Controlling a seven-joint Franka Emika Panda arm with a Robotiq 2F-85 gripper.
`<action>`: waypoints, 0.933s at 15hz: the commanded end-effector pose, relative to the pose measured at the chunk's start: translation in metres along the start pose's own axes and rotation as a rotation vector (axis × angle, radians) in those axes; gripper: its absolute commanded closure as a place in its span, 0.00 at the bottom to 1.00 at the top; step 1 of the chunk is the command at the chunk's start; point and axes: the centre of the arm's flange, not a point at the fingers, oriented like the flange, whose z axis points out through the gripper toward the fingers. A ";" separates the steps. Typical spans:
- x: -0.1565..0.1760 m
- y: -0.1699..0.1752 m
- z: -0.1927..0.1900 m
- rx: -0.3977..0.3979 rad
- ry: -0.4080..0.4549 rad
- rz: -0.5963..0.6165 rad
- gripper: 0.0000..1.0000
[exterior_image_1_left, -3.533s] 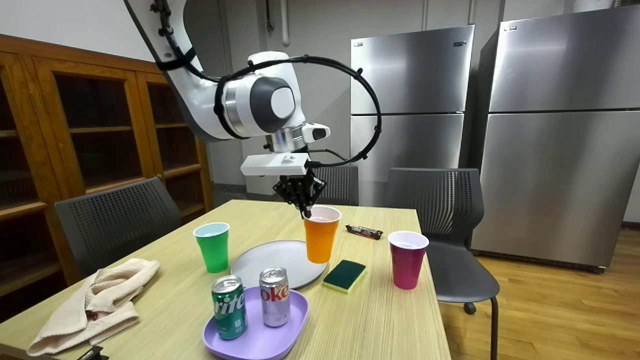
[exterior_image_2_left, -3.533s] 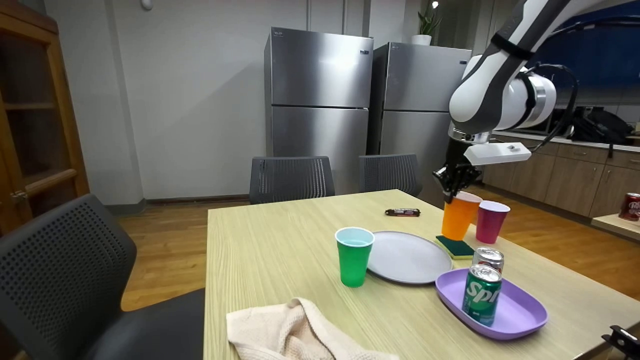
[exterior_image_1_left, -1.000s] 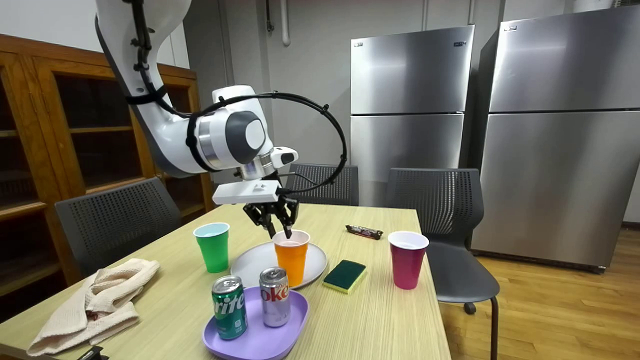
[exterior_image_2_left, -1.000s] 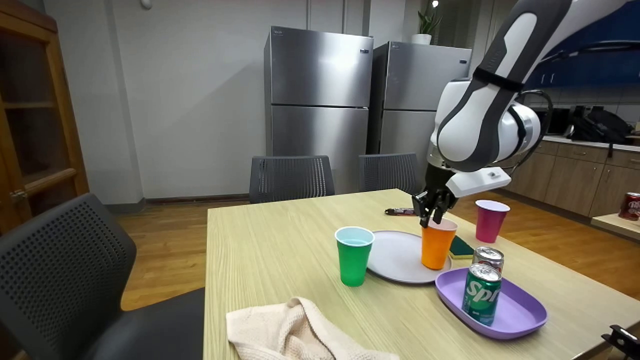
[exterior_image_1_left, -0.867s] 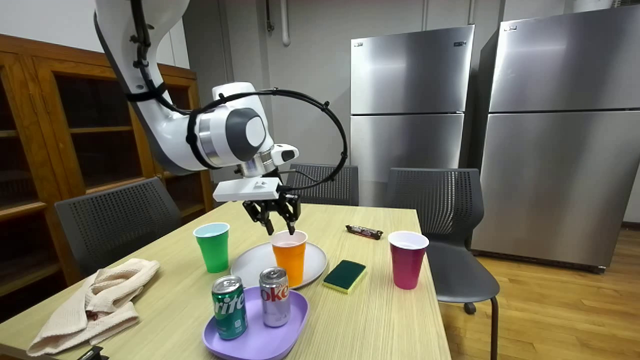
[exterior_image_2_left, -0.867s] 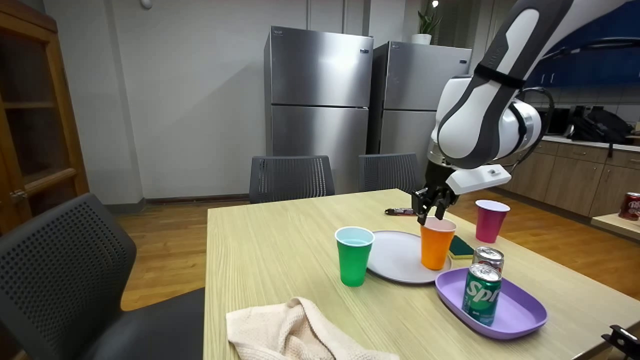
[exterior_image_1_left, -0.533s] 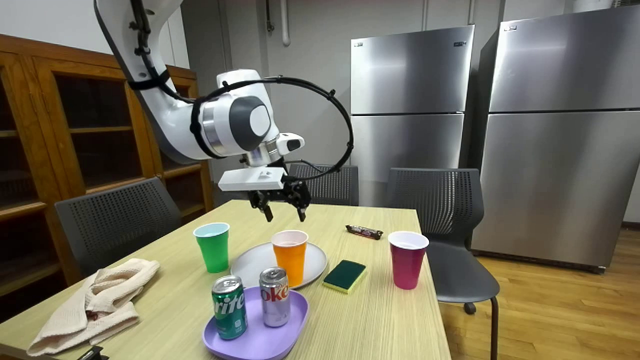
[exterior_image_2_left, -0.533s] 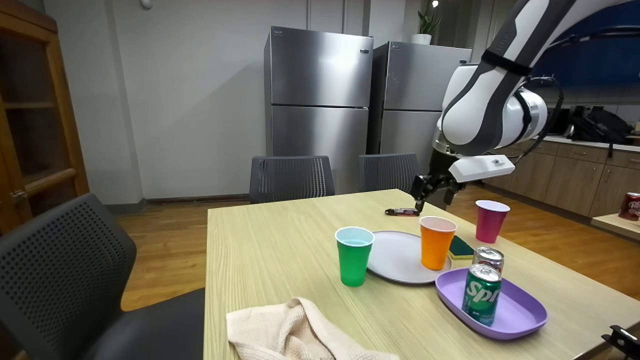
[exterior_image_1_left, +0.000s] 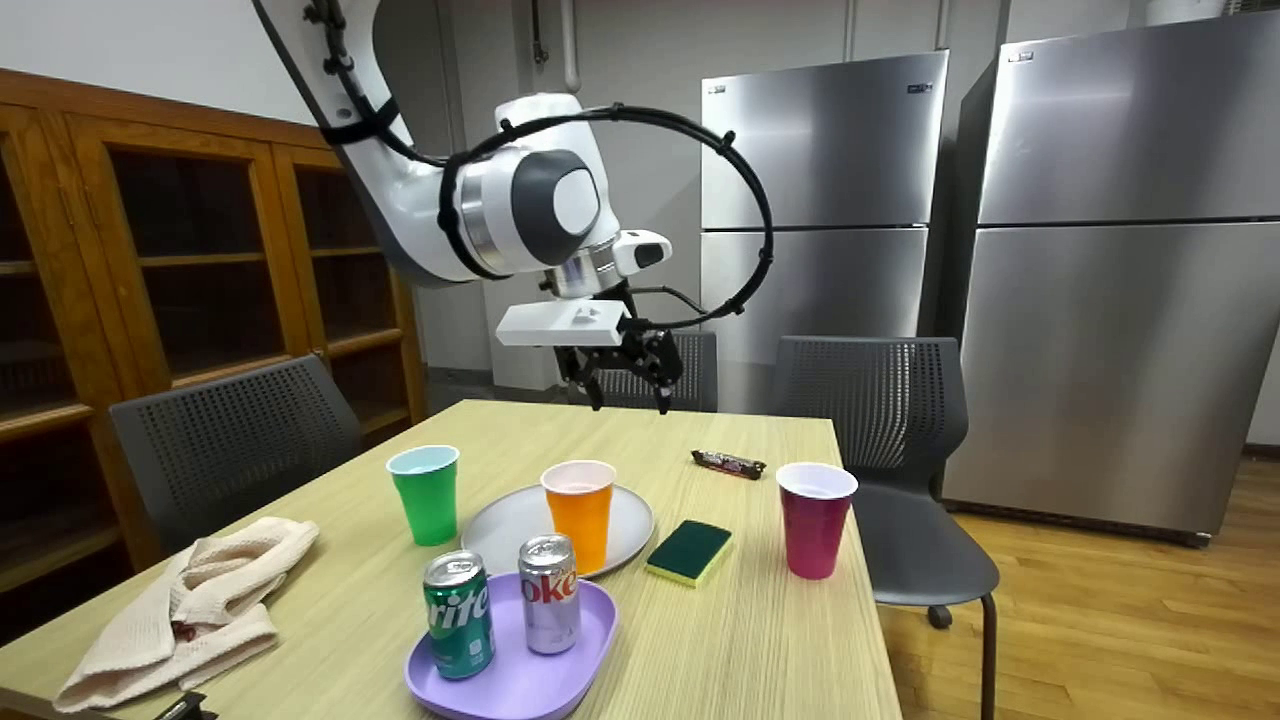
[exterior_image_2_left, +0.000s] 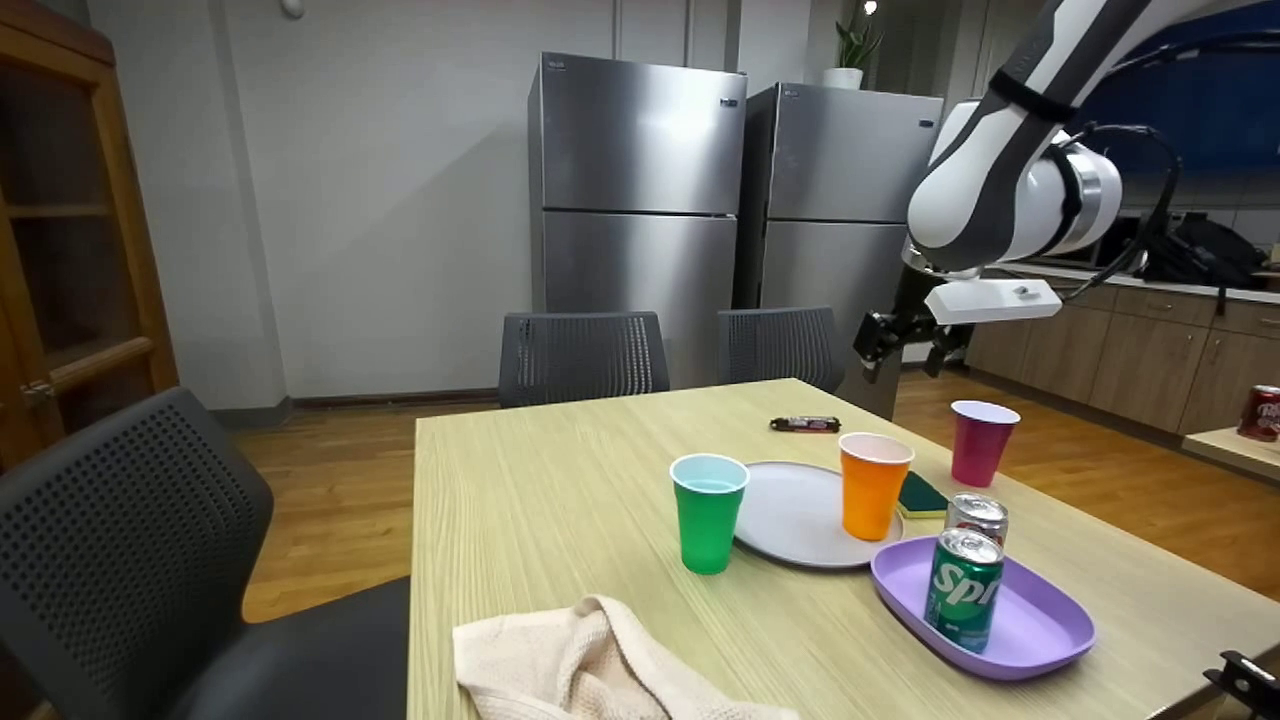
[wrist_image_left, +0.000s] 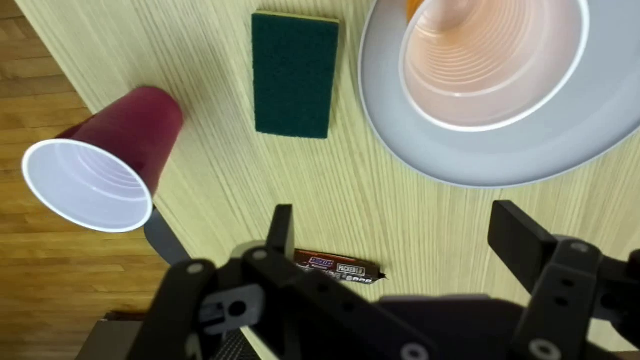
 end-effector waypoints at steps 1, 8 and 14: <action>0.017 0.032 0.001 -0.005 -0.017 0.051 0.00; 0.037 0.094 0.027 -0.031 -0.086 0.234 0.00; 0.048 0.135 0.062 -0.022 -0.133 0.369 0.00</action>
